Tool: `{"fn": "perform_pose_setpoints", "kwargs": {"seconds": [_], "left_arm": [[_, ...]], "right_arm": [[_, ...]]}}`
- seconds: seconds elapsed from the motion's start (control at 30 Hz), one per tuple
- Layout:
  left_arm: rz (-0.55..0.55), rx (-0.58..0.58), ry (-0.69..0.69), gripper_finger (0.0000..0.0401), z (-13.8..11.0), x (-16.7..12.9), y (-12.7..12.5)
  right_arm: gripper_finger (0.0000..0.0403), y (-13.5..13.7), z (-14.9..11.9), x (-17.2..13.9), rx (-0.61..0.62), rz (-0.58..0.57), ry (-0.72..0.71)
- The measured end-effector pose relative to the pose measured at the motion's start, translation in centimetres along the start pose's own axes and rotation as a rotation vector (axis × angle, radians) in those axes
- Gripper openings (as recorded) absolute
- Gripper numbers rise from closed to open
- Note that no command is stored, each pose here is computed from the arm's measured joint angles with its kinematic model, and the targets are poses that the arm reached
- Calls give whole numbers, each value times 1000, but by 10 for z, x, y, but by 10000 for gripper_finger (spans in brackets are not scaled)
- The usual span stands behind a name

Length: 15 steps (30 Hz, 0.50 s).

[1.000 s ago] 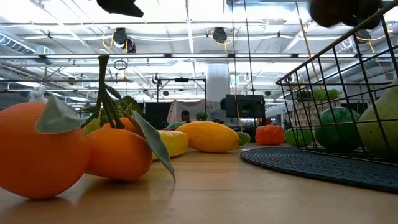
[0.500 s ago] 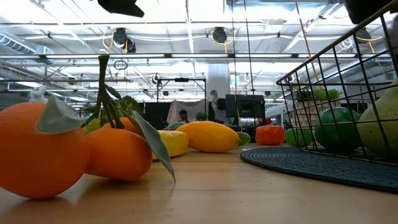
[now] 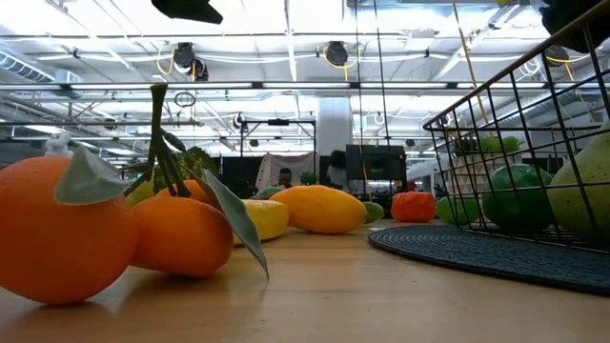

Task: Build produce basket
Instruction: Put the bottom dark red apple into the wire basket

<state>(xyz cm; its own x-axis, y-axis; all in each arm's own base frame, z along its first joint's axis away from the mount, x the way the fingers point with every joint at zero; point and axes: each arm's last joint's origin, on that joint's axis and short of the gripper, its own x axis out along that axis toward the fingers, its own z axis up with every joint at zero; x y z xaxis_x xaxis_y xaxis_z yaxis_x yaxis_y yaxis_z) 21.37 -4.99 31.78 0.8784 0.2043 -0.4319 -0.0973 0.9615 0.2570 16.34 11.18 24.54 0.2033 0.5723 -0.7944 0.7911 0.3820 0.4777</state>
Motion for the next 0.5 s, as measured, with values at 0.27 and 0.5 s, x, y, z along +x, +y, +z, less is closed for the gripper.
{"fn": "perform_pose_setpoints", "kwargs": {"seconds": [0.27, 0.5], "left_arm": [[0, 1, 1, 383, 0, 0, 0], [0, 0, 2, 383, 0, 0, 0]], "right_arm": [[293, 0, 3, 11, 32, -76, 74], [295, 0, 5, 18, 32, -108, 93]]}}
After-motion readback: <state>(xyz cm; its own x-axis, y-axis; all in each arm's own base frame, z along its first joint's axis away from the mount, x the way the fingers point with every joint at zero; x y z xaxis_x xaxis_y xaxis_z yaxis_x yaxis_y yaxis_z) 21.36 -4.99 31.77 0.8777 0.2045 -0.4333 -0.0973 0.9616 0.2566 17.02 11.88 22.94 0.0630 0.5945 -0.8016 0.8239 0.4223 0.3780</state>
